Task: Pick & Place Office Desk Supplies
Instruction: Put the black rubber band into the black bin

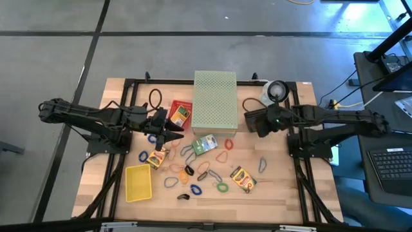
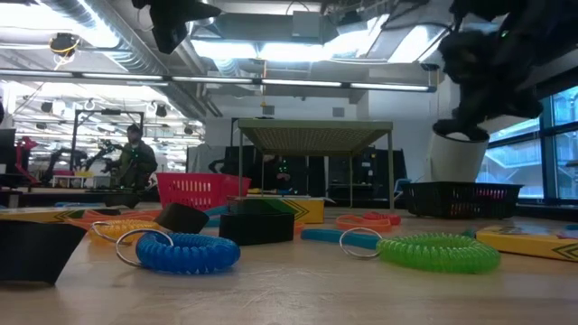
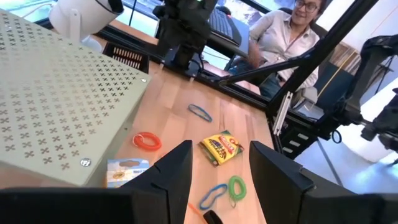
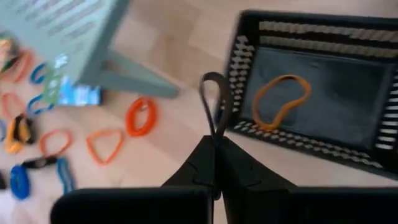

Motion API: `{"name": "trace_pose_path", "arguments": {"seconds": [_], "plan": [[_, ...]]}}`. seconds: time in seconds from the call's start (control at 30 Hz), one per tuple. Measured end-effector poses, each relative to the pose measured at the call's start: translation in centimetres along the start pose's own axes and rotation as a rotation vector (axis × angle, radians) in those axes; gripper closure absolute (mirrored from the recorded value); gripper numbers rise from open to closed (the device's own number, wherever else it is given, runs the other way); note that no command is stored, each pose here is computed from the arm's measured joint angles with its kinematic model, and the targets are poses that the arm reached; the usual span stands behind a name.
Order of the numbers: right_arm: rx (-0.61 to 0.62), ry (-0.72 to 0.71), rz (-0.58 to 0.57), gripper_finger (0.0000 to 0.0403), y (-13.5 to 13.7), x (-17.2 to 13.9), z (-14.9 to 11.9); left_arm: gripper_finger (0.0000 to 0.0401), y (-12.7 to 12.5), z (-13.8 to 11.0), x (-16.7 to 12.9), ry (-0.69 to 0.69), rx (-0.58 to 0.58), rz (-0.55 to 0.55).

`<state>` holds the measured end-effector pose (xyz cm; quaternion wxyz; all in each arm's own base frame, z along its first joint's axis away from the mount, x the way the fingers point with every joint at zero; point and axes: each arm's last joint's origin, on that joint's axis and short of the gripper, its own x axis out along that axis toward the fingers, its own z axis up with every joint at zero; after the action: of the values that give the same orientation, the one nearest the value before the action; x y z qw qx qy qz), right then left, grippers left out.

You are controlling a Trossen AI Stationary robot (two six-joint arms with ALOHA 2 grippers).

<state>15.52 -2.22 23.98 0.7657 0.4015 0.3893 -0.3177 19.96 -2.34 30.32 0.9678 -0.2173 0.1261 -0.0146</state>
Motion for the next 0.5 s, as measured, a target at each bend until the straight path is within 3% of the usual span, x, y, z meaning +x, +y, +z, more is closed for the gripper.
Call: {"name": "trace_pose_path", "arguments": {"seconds": [0.5], "plan": [[0.040, 0.159, -0.163, 0.0398, -1.8, 5.4, 3.4, 0.0244, 0.1, -0.2, 0.0, 0.016, 0.028, 0.009]]}}
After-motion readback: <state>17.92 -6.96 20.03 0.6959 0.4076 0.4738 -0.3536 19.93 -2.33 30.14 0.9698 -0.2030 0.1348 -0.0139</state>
